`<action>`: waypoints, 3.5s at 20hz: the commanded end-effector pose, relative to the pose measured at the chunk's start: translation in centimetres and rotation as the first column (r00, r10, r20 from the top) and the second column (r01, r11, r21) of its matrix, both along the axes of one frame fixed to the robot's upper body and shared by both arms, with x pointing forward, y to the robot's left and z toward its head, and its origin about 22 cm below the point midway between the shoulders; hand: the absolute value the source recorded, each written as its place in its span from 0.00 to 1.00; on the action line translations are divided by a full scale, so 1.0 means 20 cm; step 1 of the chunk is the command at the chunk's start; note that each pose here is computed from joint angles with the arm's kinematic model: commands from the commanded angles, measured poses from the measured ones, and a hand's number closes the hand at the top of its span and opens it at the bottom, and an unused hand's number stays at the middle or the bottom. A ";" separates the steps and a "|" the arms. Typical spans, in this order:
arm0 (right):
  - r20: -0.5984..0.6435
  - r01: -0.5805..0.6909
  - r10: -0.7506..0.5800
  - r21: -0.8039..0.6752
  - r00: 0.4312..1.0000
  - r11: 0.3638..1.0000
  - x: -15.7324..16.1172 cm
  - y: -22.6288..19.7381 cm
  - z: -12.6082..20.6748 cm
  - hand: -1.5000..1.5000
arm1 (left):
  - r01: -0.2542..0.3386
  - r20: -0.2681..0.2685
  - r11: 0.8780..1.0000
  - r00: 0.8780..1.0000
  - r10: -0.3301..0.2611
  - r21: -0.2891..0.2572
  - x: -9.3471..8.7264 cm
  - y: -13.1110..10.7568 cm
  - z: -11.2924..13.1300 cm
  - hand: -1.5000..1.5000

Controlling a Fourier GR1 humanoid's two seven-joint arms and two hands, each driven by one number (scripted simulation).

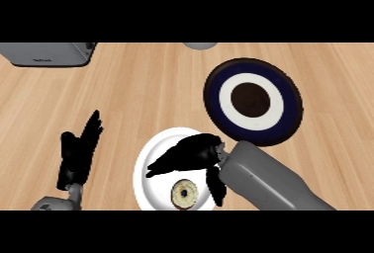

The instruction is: Pick the cupcake from the plate and place it in the plate

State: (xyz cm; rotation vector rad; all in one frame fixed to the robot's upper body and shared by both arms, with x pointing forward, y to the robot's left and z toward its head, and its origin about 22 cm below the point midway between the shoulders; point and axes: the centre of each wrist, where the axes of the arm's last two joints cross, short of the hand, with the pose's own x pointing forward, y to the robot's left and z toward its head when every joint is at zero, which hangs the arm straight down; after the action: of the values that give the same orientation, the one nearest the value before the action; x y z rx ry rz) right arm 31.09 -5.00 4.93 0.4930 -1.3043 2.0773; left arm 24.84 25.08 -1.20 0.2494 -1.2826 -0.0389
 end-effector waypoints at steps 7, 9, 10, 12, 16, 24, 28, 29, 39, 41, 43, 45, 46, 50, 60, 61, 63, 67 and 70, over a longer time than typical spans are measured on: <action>-0.001 -0.029 0.029 -0.036 1.000 0.999 -0.08 0.07 -0.11 0.00 | 0.002 0.007 1.000 1.000 -0.002 -0.007 -0.05 0.01 -0.01 0.50; -0.008 -0.040 0.039 -0.057 0.999 0.998 0.00 0.03 -0.15 0.00 | 0.001 -0.007 1.000 1.000 -0.001 -0.030 -0.08 -0.03 0.02 0.50; -0.012 -0.039 0.039 -0.050 0.999 0.998 -0.07 0.01 -0.13 0.00 | 0.002 -0.004 1.000 1.000 -0.002 -0.010 -0.06 0.02 -0.04 0.50; -0.004 -0.040 0.040 -0.049 0.999 0.998 -0.12 0.12 -0.18 0.00 | -0.007 0.005 1.000 1.000 0.007 -0.012 0.03 0.00 0.06 0.50; -0.008 -0.016 0.016 -0.060 1.000 0.998 -0.01 0.08 -0.19 0.00 | 0.006 0.022 1.000 1.000 -0.006 -0.004 -0.02 0.04 0.08 0.50; 0.041 -0.088 0.090 -0.054 0.995 0.995 -0.07 0.04 -0.28 1.00 | 0.000 0.018 1.000 1.000 0.000 -0.017 0.04 0.07 0.05 0.50; 0.063 -0.079 0.078 0.019 0.995 0.997 -0.11 0.10 -0.29 1.00 | -0.001 -0.007 1.000 1.000 0.001 -0.003 0.11 0.01 0.02 0.50; 0.087 -0.072 0.070 0.025 0.994 0.997 -0.08 0.13 -0.24 1.00 | 0.006 0.003 1.000 1.000 -0.006 -0.007 0.05 -0.05 0.01 0.50; 0.284 0.190 -0.261 0.255 0.923 0.948 -0.05 0.04 -0.19 1.00 | -0.014 0.013 1.000 1.000 0.014 -0.013 -0.01 0.00 0.00 0.50; 0.382 0.350 -0.434 0.272 0.816 0.896 0.01 0.00 -0.17 1.00 | -0.009 0.001 1.000 1.000 0.009 -0.007 -0.02 0.03 -0.02 0.50; 0.448 0.484 -0.591 0.340 0.671 0.807 0.01 -0.04 -0.17 1.00 | -0.039 -0.020 0.999 0.999 0.039 -0.010 -0.08 0.06 -0.06 0.50; 0.499 0.525 -0.670 0.418 0.549 0.741 0.00 -0.11 -0.17 1.00 | -0.045 -0.008 0.999 0.999 0.045 0.001 -0.01 0.09 0.02 0.50; 0.523 0.512 -0.681 0.450 0.513 0.731 -0.03 -0.07 -0.15 1.00 | -0.046 -0.016 0.999 0.999 0.046 0.005 -0.03 0.08 -0.02 0.50; 0.445 0.492 -0.793 0.623 0.416 0.608 -0.14 -0.10 -0.05 1.00 | -0.032 -0.014 0.999 0.999 0.032 0.003 -0.03 0.02 0.03 0.50; 0.354 0.511 -0.931 0.786 0.087 0.347 -0.13 -0.35 0.20 1.00 | -0.001 -0.002 1.000 1.000 0.001 0.001 0.00 0.05 0.03 0.50; 0.331 0.538 -0.938 0.774 0.106 0.334 -0.14 -0.31 0.29 1.00 | -0.011 0.000 1.000 1.000 0.011 0.001 0.03 0.03 0.00 0.50; 0.338 0.562 -0.938 0.763 0.070 0.317 -0.04 -0.36 0.24 1.00 | 0.006 0.004 1.000 1.000 -0.006 -0.008 -0.01 0.13 0.02 0.50; 0.341 0.586 -0.939 0.752 0.047 0.302 0.00 -0.43 0.29 1.00 | -0.010 0.002 1.000 1.000 0.010 -0.014 0.02 -0.01 -0.01 0.50; 0.363 0.606 -0.931 0.735 0.029 0.305 0.14 -0.63 0.17 1.00 | 0.010 0.000 1.000 1.000 -0.010 -0.009 0.00 -0.06 0.04 0.50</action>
State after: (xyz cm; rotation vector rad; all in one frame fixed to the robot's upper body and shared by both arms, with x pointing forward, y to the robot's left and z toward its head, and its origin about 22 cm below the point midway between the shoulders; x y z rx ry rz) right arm 32.13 -14.37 9.29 -1.0161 -1.8815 0.8825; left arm 25.14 25.13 -0.46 0.2467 -1.2813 -0.0329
